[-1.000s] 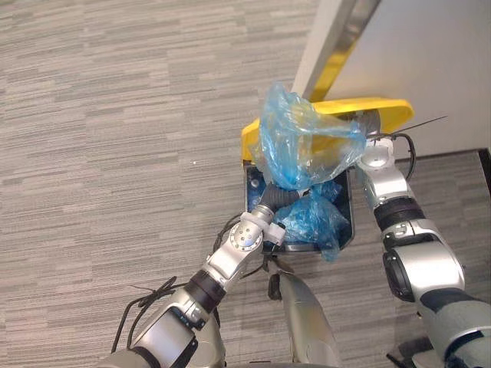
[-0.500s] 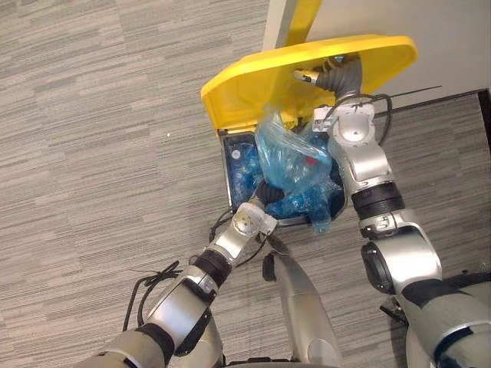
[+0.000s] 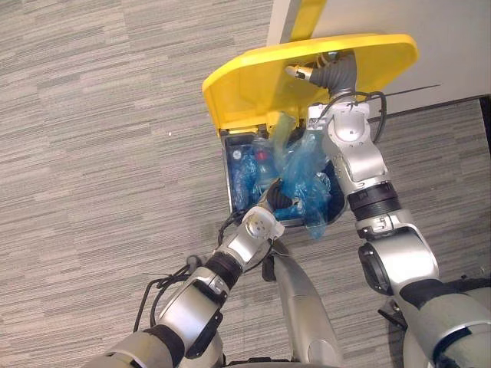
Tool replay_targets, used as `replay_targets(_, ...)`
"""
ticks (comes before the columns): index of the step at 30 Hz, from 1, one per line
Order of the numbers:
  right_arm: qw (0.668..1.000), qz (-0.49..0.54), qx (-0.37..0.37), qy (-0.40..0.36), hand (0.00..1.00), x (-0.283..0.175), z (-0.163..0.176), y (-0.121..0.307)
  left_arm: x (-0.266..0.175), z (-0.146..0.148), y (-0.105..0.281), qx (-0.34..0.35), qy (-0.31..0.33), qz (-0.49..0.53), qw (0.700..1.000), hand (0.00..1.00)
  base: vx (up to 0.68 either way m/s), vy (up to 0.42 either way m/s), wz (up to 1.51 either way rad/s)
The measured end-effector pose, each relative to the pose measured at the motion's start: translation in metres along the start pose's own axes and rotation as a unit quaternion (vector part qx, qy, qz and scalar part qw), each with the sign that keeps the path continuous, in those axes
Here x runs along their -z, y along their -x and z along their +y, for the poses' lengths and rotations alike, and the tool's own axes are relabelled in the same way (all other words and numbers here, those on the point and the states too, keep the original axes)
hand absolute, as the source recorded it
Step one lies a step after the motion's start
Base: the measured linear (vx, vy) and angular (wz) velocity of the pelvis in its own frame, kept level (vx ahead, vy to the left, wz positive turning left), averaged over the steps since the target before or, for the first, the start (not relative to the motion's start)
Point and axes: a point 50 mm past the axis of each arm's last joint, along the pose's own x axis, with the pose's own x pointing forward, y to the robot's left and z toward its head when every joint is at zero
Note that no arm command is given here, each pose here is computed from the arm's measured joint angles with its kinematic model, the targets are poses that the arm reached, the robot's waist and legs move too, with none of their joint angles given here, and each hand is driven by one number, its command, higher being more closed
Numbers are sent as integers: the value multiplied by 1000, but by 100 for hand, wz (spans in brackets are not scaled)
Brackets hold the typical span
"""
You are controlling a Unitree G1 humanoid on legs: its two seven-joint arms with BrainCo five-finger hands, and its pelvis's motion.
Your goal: Gather rubbish on tea table into small bin, then transfer packed bag to large trash can.
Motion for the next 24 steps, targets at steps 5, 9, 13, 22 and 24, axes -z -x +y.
replay_targets(5, 999, 48, 0, 14, 0, 39, -11, 28, -15, 4, 1, -9, 1, -33, 999, 0, -5, 38, 40)
replay_targets(9, 995, 96, -7, 37, 0, 73, -18, 52, 2, 14, 13, -25, 3, -30, 999, 0, 2, 16, 32)
replay_targets(13, 981, 183, -19, 59, 0, 119, -23, 86, 67, 28, 47, -52, 13, 58, 997, 0, 87, -11, 24)
replay_targets(22, 925, 366, -29, 100, 0, 198, -47, 192, 191, 39, 163, -114, 97, 291, 945, 0, 117, 41, 8)
replay_targets(24, 912, 398, -34, 93, 0, 208, -44, 213, 219, 40, 192, -130, 113, 364, 915, 0, 50, 86, -1)
